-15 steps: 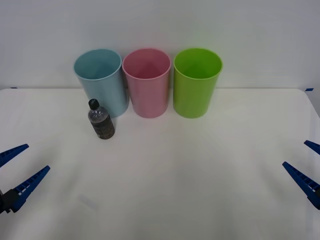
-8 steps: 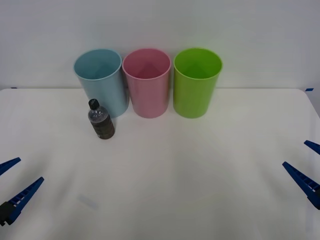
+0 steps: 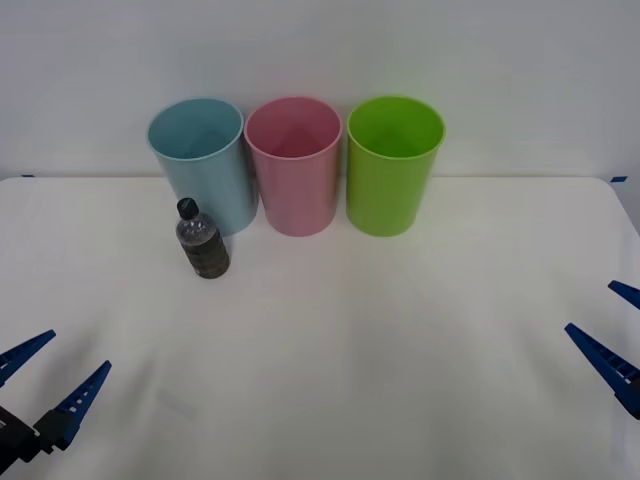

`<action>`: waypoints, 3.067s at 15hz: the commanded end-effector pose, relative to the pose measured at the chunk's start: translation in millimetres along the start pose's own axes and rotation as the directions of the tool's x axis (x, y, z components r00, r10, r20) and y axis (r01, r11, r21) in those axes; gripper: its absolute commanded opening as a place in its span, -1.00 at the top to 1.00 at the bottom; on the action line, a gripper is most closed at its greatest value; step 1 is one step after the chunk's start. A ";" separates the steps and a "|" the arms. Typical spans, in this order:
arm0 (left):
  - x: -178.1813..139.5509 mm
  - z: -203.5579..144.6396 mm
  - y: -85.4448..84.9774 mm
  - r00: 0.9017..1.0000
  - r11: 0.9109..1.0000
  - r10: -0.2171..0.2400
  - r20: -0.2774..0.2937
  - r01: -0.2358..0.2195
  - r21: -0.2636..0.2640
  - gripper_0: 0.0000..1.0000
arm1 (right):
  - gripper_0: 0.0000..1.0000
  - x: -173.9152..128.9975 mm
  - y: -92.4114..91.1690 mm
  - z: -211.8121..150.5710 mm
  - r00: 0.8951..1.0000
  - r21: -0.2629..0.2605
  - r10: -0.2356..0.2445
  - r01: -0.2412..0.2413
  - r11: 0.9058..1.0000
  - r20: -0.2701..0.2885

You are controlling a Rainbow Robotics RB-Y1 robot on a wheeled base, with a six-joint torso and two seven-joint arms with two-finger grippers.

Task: Grasp the object on the table and drop it into the matching bin: aluminum can to the light blue bin, PET bottle to the pink bin.

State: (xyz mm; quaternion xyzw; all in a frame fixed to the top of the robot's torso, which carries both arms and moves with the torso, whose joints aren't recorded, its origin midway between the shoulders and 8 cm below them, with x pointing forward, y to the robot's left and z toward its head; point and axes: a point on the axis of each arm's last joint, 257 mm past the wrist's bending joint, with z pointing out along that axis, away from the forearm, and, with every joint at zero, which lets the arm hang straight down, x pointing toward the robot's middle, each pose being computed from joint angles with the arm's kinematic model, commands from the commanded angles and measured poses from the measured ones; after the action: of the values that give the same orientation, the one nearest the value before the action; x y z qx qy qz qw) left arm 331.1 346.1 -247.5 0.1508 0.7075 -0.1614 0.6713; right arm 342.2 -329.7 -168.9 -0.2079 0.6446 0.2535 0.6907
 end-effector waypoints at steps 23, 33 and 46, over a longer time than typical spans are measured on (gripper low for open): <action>13.0 180.8 1.2 0.998 0.996 -0.057 0.024 0.058 -0.072 -1.00 | -1.00 0.0 0.0 0.0 1.000 0.000 0.000 0.000 1.000 0.000; 13.7 233.0 0.3 0.999 0.998 -0.043 0.000 0.043 -0.047 -1.00 | -1.00 0.0 0.0 0.0 1.000 0.000 0.000 0.000 1.000 0.000; 17.1 273.8 -2.9 0.999 0.996 -0.013 -0.034 0.010 -0.087 -1.00 | -1.00 0.0 0.0 0.0 1.000 0.000 0.000 0.000 1.000 0.000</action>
State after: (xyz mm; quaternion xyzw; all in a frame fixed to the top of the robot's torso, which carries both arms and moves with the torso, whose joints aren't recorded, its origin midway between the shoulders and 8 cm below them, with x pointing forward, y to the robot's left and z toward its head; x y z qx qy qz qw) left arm 575.0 225.5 -277.7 0.1196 0.7265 -0.1324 0.6636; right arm 342.3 -329.7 -168.9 -0.2079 0.6446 0.2535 0.6907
